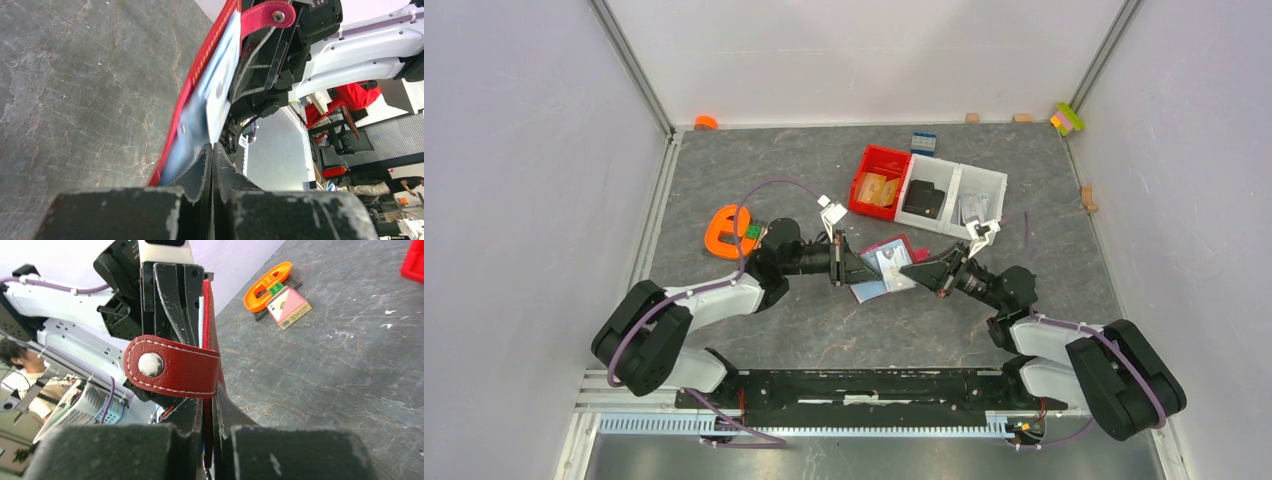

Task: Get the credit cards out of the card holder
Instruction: Remove the credit card from the card holder, then place the credit card in the storage box.

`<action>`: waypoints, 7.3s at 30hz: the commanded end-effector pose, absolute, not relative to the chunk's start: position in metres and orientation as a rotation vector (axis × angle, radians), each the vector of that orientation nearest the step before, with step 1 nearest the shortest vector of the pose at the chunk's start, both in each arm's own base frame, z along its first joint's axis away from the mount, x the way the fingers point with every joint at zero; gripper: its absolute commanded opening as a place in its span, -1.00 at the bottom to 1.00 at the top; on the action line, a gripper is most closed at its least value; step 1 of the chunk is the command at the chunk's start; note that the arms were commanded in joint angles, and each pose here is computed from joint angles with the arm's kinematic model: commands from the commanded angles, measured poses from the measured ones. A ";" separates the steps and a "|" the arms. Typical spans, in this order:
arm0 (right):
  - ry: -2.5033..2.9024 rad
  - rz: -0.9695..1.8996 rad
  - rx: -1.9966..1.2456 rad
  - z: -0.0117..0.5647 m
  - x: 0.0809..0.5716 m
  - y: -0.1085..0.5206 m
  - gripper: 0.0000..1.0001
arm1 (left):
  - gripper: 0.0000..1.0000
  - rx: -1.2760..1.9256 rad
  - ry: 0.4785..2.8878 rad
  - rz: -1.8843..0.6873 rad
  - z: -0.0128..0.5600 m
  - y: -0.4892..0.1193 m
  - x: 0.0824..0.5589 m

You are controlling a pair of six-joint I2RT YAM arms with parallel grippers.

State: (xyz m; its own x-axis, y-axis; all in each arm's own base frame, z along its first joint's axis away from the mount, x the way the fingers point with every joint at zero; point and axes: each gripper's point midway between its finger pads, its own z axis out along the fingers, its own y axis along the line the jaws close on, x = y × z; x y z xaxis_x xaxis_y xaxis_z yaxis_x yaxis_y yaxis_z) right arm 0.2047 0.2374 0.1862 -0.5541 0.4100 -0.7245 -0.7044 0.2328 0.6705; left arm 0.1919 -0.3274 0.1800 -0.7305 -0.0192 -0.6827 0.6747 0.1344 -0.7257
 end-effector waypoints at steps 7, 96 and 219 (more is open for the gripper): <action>1.428 1.621 -0.234 0.215 0.199 0.225 -1.00 | -0.96 0.605 1.844 -1.630 0.189 -0.325 0.203; 1.572 1.613 -0.046 0.180 0.220 0.210 -1.00 | -0.96 0.531 2.003 -1.790 0.160 -0.338 0.210; 1.791 0.943 -0.129 0.150 0.284 0.175 -1.00 | 0.07 0.349 2.081 -1.486 0.144 -0.308 0.239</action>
State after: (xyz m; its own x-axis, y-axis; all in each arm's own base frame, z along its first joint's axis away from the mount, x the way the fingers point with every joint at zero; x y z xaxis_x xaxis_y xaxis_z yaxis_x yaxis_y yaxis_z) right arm 0.2401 0.2148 0.1585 -0.5047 0.3253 -0.7997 -0.6583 0.4542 0.6003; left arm 0.2237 -0.3255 0.1611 -0.8842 -0.0893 -0.4585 0.4454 0.1343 -0.8852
